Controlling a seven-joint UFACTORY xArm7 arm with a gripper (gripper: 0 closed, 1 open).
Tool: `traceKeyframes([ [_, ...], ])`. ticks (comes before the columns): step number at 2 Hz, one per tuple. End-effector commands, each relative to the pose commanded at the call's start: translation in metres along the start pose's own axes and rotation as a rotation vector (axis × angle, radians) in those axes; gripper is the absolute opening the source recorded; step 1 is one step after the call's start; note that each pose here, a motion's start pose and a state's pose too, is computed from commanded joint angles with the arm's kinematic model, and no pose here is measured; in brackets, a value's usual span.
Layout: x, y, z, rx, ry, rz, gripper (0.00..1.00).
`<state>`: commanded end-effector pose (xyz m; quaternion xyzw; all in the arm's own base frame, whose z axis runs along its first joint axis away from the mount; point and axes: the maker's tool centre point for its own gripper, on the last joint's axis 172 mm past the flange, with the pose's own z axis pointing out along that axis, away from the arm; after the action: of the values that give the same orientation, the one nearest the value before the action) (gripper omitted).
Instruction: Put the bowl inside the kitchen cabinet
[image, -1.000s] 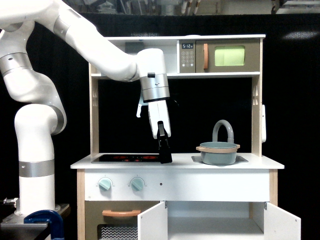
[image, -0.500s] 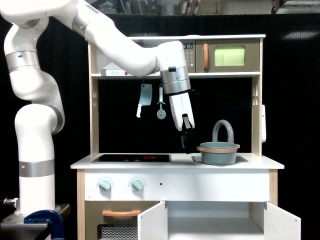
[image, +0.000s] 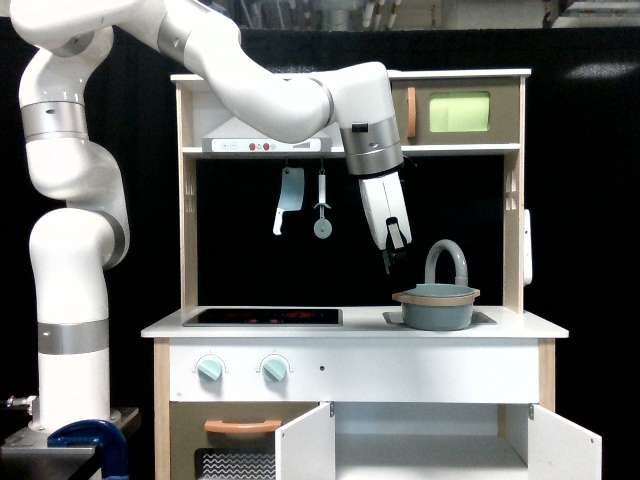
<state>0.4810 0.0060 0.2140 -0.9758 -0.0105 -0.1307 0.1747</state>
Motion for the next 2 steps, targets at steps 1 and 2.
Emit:
traceKeyframes([
  [1, 0.017, -0.01, 0.001, 0.063, -0.023, 0.037, 1.0],
  [2, 0.026, -0.016, 0.029, 0.173, 0.002, 0.084, 1.0],
])
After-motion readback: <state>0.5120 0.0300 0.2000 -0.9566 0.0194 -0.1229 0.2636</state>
